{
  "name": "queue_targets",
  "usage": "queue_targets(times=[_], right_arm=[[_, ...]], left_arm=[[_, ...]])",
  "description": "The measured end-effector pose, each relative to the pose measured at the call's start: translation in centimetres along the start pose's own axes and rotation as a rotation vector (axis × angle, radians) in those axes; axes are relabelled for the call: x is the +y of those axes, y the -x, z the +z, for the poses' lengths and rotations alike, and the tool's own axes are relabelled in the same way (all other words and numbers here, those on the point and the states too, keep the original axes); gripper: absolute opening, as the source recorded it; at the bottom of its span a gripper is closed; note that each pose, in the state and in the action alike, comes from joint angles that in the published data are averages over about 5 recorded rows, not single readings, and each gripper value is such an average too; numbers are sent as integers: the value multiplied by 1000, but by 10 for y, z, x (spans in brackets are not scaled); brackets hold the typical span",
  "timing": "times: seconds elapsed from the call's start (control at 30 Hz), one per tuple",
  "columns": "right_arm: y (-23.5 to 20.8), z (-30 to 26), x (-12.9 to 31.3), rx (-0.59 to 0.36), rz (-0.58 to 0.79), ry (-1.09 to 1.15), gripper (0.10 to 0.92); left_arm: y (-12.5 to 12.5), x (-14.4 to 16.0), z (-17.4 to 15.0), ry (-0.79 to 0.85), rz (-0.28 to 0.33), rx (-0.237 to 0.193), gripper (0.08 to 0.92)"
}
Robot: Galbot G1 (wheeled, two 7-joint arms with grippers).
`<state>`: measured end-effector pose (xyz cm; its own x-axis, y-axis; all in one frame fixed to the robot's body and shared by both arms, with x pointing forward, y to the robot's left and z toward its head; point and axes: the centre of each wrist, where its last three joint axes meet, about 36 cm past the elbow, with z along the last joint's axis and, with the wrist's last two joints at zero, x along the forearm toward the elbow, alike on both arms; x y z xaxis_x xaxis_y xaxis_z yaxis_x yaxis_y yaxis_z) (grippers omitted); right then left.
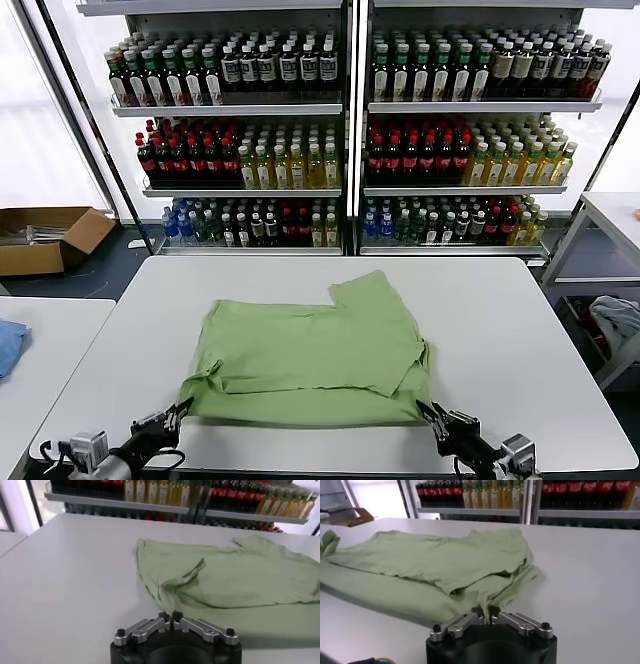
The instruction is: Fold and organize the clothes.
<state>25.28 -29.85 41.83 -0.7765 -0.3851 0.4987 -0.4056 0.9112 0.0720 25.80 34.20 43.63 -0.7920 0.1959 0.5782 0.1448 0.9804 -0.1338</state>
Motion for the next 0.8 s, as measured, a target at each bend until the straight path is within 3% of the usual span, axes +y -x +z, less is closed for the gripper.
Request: queue_targets(times=[0.1, 0.23, 0.6, 0.8], right_arm=[[-7, 0, 7, 8, 5, 6, 177], [-11, -1, 10, 2, 12, 15, 294], [3, -35, -29, -127, 45, 55, 606], [28, -62, -60, -183, 40, 63, 772]], left_arm=[[-12, -6, 3, 13, -8, 13, 87], [-23, -13, 3, 28, -16, 12, 140], [-41, -12, -23, 72, -63, -70, 456], [-35, 5, -42, 95, -67, -126, 630]])
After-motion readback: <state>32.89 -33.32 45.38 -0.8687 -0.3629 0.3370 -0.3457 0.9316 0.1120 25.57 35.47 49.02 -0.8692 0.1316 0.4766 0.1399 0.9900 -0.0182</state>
